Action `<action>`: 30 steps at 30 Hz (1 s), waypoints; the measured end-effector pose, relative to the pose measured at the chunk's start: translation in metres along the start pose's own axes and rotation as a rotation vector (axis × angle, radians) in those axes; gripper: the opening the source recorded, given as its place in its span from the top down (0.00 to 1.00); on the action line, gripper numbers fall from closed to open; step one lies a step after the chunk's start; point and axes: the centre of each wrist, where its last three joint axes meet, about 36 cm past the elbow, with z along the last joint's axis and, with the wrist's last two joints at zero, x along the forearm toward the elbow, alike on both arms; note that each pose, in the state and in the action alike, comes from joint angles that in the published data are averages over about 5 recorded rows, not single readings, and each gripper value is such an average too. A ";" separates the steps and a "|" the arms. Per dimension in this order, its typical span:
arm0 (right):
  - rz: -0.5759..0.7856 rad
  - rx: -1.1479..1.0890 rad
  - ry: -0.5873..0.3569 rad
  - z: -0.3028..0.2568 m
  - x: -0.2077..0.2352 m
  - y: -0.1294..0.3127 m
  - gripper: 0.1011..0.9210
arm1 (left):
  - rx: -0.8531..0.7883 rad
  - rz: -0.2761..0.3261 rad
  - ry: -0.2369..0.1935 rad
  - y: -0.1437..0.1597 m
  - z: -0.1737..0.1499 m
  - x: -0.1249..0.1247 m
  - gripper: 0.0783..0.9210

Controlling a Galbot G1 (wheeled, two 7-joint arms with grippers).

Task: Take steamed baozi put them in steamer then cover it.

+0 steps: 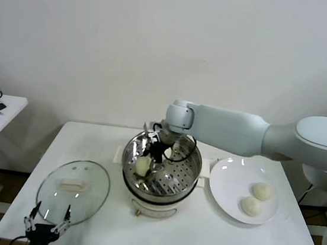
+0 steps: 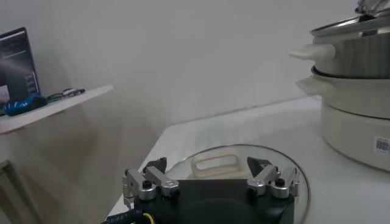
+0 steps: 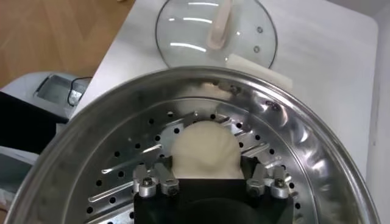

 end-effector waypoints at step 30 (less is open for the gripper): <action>0.083 -0.012 -0.033 0.097 0.124 0.052 0.12 | -0.013 0.000 0.007 -0.003 -0.002 -0.002 0.12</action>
